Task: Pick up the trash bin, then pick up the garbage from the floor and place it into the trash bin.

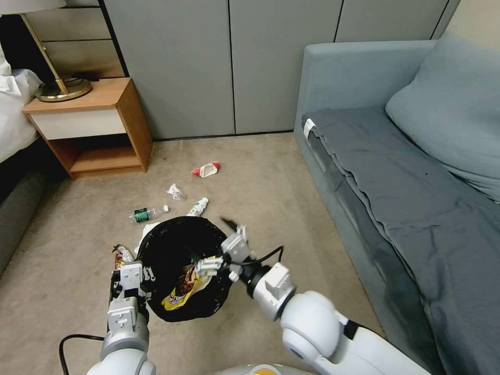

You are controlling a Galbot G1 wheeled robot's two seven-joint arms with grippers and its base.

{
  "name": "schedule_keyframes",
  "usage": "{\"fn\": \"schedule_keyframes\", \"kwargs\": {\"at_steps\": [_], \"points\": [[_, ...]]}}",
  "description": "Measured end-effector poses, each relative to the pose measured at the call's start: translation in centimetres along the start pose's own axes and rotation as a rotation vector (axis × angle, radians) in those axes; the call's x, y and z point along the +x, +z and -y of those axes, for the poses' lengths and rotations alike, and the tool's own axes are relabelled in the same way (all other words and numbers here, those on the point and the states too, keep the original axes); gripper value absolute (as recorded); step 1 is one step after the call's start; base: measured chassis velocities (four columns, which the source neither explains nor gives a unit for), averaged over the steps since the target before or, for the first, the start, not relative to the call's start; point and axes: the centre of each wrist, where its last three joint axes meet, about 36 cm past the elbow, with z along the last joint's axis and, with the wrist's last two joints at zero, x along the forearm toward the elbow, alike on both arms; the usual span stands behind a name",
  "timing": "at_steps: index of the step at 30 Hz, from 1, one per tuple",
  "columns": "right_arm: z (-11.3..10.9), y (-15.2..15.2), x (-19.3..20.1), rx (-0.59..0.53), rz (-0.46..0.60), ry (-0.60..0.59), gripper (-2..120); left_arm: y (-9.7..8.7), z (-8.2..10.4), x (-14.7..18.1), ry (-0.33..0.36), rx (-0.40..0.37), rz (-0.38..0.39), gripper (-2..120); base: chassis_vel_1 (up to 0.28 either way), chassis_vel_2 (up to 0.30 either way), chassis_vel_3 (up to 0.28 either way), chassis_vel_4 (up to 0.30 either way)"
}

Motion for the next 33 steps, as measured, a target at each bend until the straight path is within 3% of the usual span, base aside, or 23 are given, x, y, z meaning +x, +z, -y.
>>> {"fn": "schedule_keyframes", "kwargs": {"at_steps": [8, 15, 23, 33], "points": [[0.6, -0.7, 3.8, -0.024, 0.08, 0.206, 100, -0.1, -0.4, -0.2, -0.006, 0.008, 0.004, 0, 0.0, 0.0, 0.0, 0.0], [-0.5, 1.9, 6.9, -0.09, 0.058, 0.36, 100, -0.3, -0.9, -0.2, 0.007, 0.022, 0.022, 0, 0.0, 0.0, 0.0, 0.0], [-1.4, 4.8, 7.9, -0.095, 0.033, 0.39, 100, -0.4, -0.8, 0.1, 0.031, 0.029, 0.028, 0, 0.0, 0.0, 0.0, 0.0], [-1.4, 6.1, 7.8, -0.091, 0.018, 0.383, 100, -0.7, -0.9, 0.3, 0.034, 0.033, 0.033, 0, 0.032, 0.034, 0.032, 0.038]]}}
